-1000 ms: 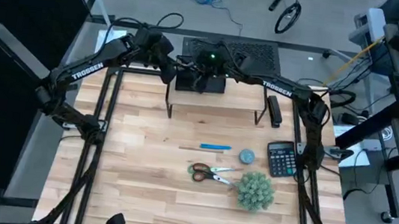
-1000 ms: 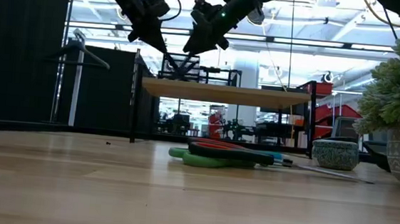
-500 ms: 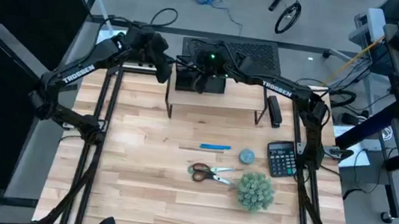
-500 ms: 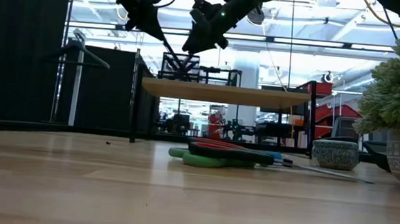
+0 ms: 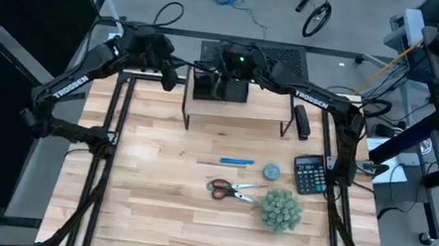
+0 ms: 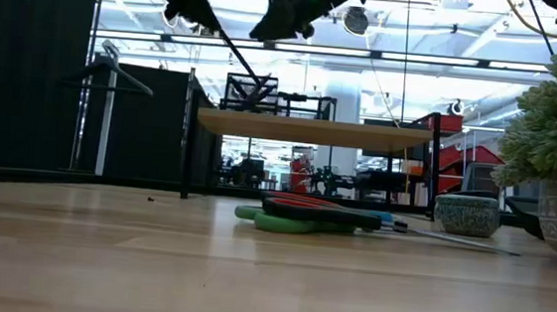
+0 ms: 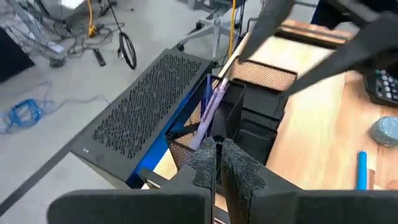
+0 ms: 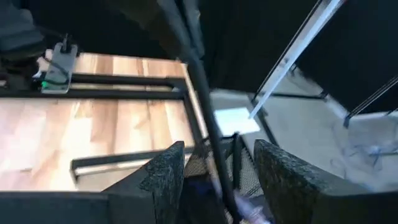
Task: Pick and place office supplies into organizer
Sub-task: Remove the black pen from the desk organizer on the shelf
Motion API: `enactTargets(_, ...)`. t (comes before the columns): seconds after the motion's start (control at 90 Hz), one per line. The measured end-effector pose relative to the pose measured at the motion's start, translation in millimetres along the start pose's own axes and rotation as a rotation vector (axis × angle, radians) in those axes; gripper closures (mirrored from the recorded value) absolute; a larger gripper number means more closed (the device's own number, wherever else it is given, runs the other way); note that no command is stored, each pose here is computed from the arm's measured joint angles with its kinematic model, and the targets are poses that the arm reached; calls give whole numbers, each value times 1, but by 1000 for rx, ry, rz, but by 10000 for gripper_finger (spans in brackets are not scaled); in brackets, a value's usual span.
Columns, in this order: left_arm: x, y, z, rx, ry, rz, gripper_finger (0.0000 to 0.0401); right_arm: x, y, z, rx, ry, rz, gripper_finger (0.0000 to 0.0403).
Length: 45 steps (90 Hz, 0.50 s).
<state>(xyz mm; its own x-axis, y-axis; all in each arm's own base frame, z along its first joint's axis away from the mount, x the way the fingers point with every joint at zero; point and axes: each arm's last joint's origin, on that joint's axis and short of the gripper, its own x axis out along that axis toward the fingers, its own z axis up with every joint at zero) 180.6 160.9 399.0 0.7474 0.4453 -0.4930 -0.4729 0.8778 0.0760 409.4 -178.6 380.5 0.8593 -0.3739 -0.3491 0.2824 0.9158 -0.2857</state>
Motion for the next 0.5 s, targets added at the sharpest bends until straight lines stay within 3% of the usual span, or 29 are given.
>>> enactTargets(0.5,-22,-21,5,76,-76,-127,401,8,23,6,-103,-63,83,225)
